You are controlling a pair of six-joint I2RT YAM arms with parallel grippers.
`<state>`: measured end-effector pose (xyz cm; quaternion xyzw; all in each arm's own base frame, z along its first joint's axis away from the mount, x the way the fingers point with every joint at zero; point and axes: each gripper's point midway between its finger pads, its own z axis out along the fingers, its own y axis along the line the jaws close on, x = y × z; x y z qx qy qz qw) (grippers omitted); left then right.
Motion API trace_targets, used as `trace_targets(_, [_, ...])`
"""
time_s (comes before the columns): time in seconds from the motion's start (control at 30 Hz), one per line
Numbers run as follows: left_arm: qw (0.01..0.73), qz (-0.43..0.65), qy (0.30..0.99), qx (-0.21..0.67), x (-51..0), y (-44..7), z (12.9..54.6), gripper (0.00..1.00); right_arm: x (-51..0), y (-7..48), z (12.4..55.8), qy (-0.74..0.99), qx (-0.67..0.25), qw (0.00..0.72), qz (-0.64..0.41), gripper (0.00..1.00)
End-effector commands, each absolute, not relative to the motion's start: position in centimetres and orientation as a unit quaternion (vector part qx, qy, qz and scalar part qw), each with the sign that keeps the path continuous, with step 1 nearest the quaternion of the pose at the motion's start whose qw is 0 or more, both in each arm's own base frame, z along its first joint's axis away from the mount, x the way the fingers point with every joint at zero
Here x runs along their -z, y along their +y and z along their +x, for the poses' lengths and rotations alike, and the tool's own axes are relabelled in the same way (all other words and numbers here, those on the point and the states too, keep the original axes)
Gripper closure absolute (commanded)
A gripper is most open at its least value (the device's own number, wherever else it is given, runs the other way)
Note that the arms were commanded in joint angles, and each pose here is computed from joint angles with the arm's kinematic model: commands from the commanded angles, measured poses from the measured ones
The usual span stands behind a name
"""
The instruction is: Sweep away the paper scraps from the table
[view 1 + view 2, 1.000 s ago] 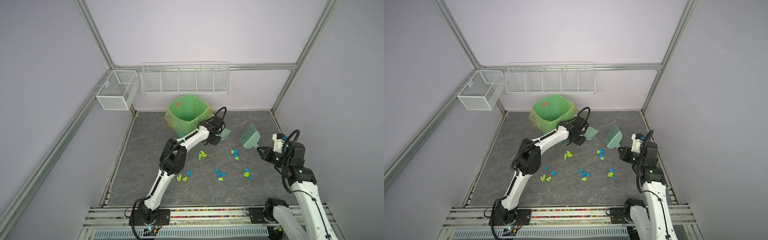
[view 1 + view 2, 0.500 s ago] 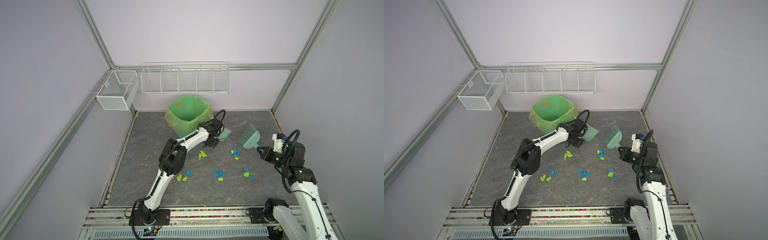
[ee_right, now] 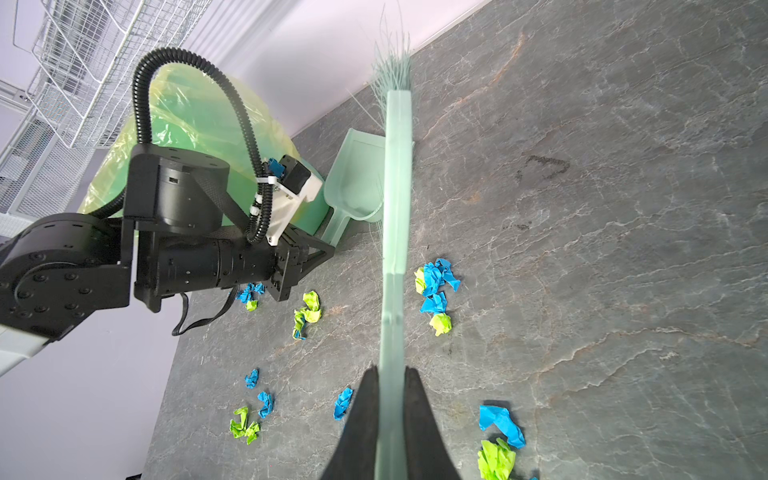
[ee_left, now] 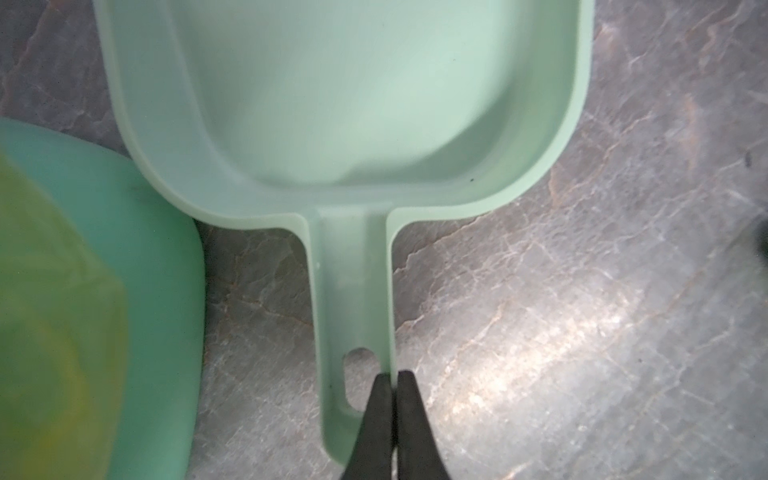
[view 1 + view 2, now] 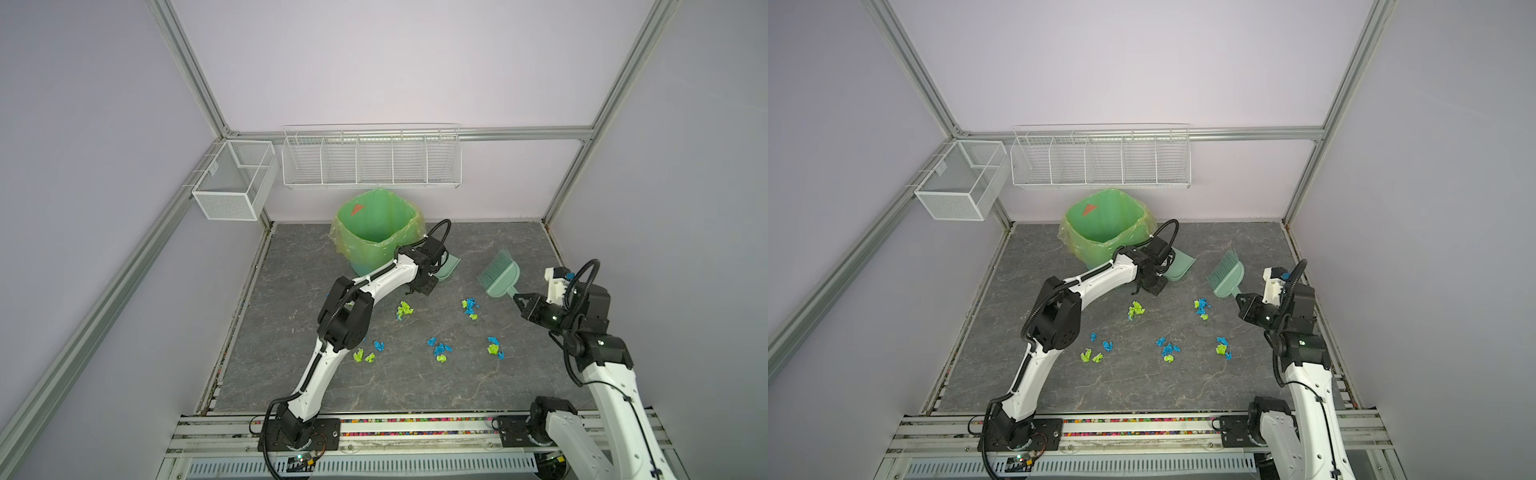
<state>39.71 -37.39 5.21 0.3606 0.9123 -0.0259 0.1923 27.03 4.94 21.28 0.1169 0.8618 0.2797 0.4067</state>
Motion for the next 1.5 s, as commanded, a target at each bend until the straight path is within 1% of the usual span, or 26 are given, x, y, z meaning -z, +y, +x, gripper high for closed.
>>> trace_targets(0.0, [0.211,0.357,0.909,0.039,-7.6,-37.7,39.7,1.00,-21.9,4.7,27.2,0.856,-0.272,0.427,0.106,0.93])
trace_targets(0.17, [0.208,0.360,0.908,0.050,-8.6,-38.1,39.2,1.00,-22.2,4.7,27.2,0.856,-0.271,0.428,0.104,0.93])
trace_targets(0.47, [0.196,0.373,0.905,0.063,-13.2,-38.3,37.4,1.00,-23.0,4.5,27.3,0.863,-0.258,0.422,0.099,0.93])
trace_targets(0.77, [0.150,0.379,0.909,0.083,-15.3,-37.1,33.9,1.00,-23.3,3.5,27.0,0.881,-0.222,0.405,0.106,0.93])
trace_targets(1.03, [0.149,0.399,0.902,0.066,-16.3,-36.1,30.4,1.00,-24.0,3.0,26.5,0.893,-0.199,0.391,0.100,0.93])
trace_targets(1.47, [0.160,0.392,0.902,0.083,-17.4,-33.3,26.7,1.00,-24.2,1.8,24.6,0.933,-0.133,0.318,0.105,0.93])
